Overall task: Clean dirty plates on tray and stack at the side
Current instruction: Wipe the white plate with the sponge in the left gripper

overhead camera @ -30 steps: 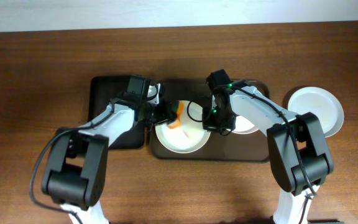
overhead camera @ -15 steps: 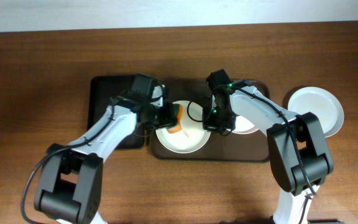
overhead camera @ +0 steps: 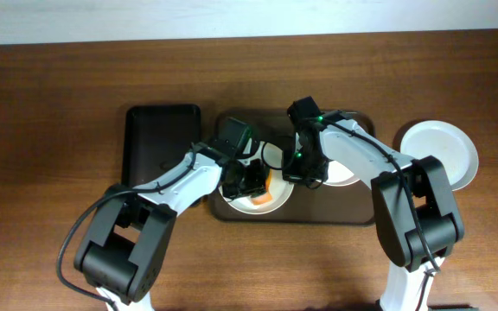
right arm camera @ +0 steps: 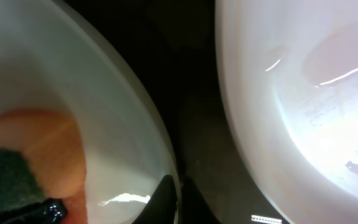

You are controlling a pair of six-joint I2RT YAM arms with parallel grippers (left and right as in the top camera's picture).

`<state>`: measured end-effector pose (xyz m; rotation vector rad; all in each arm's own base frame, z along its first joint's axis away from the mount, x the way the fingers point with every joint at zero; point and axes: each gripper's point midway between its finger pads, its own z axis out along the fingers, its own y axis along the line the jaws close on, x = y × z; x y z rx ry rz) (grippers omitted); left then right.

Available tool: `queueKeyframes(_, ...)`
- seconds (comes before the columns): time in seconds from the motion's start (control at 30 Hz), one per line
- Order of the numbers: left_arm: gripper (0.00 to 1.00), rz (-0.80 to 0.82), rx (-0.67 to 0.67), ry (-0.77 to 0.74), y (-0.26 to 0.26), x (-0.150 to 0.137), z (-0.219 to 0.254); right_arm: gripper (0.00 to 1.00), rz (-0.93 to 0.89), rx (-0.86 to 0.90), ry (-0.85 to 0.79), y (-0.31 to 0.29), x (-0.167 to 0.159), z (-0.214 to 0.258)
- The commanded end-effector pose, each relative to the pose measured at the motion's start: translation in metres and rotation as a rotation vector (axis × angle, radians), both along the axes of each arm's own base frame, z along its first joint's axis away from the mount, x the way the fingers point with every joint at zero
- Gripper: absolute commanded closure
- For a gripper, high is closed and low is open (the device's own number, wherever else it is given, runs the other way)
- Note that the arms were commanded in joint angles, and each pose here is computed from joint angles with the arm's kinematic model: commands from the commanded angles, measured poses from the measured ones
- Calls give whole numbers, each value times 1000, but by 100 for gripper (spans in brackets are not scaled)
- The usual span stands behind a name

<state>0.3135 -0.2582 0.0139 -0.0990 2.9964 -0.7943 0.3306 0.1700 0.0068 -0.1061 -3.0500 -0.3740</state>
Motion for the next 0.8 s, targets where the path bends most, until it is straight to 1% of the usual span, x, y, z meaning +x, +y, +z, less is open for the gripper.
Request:
queueKeyframes(0.0, 100, 12, 31, 44, 2, -4, -18, 94, 9, -30, 1, -5, 0, -4)
queueKeyframes(0.13, 100, 13, 68, 49, 7, -5, -26, 94, 8, -30, 1, -5, 0, -4)
queueKeyframes(0.27, 100, 56, 202, -25, 30, 9, -34, 94, 9, -30, 1, -5, 0, -4)
queueKeyframes(0.4, 100, 81, 279, -66, 43, 17, -37, 94, 9, -30, 1, -5, 0, -4)
queueKeyframes(0.6, 100, 89, 291, -75, 46, 19, -37, 94, 9, -30, 3, -5, 0, -4)
queueKeyframes(0.77, 100, 126, 290, -78, 57, 28, -34, 94, 9, -31, 4, -6, -1, -5)
